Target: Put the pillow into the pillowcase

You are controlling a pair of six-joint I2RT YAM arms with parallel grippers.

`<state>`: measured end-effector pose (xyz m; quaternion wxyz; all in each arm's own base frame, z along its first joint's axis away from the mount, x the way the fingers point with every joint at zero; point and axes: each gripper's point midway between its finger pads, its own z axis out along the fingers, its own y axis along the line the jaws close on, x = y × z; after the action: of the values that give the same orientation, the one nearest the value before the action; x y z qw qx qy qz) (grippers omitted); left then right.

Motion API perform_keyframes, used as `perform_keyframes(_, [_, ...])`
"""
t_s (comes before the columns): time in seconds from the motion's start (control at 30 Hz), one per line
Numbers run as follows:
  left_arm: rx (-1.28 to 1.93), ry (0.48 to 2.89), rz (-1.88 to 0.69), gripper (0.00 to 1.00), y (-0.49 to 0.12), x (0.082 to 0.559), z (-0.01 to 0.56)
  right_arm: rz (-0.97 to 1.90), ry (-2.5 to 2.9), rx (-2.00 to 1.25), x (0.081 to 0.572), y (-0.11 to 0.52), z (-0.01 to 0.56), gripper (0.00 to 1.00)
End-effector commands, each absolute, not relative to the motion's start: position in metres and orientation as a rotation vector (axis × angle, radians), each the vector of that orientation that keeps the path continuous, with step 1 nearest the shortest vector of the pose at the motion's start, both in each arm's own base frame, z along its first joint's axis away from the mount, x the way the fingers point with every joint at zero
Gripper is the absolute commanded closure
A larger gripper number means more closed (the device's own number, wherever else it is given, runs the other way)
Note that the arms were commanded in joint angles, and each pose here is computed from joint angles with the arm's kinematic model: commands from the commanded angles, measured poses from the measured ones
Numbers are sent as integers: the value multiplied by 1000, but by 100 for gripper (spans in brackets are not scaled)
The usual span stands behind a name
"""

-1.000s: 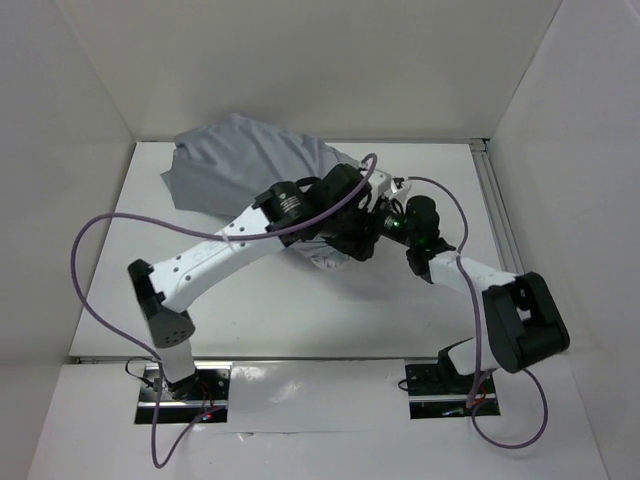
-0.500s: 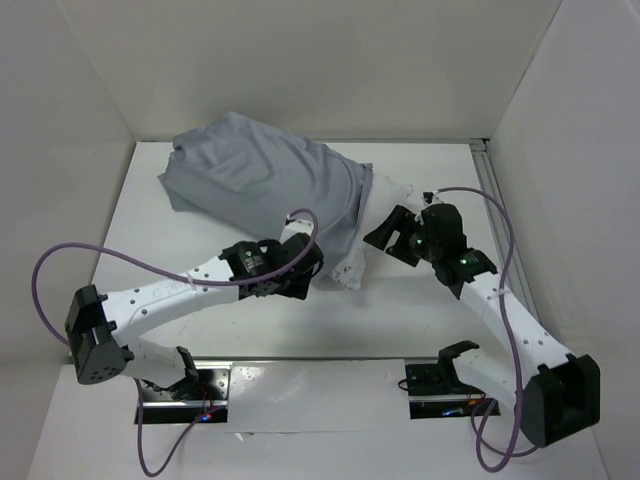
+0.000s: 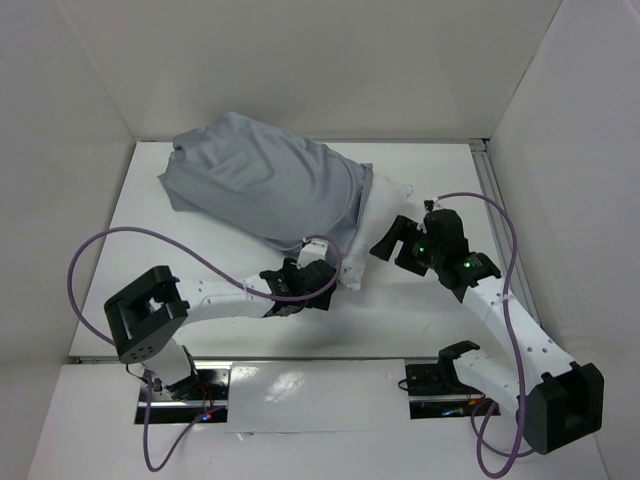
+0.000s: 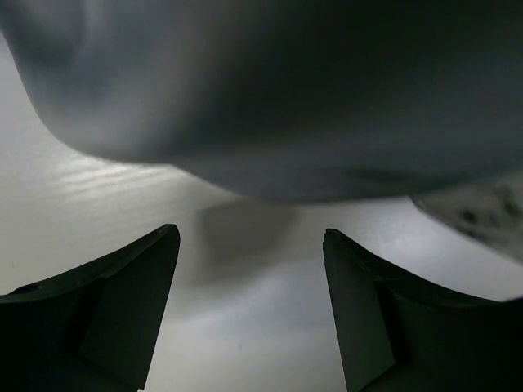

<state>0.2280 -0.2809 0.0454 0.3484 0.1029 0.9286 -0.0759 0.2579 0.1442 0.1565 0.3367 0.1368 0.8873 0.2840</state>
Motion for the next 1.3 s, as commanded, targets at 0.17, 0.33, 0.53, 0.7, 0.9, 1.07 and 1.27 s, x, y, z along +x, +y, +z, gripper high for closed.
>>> perform_keyframes(0.17, [-83, 2232, -150, 25, -281, 300, 53, 690, 2304, 329, 265, 139, 165, 15])
perform_keyframes(0.33, [-145, 2259, -91, 77, -276, 310, 50, 677, 2309, 352, 270, 134, 163, 15])
perform_keyframes(0.53, [-193, 2208, -126, 100, -260, 299, 95, 630, 2299, 332, 281, 124, 170, 15])
perform_keyframes(0.7, [-373, 2195, -135, 100, -182, 278, 143, 492, 2247, 314, 296, 102, 191, 15])
perform_keyframes(0.9, [-766, 2154, -23, 100, -76, 254, 170, 497, 2216, 202, 303, 106, 193, 17])
perform_keyframes(1.07, [-934, 2086, -44, 100, -36, 237, 184, 609, 2189, -43, 299, 163, 190, 27])
perform_keyframes(1.27, [-997, 2050, 92, 100, 1, 234, 185, 453, 2129, -285, 279, 227, 153, 22])
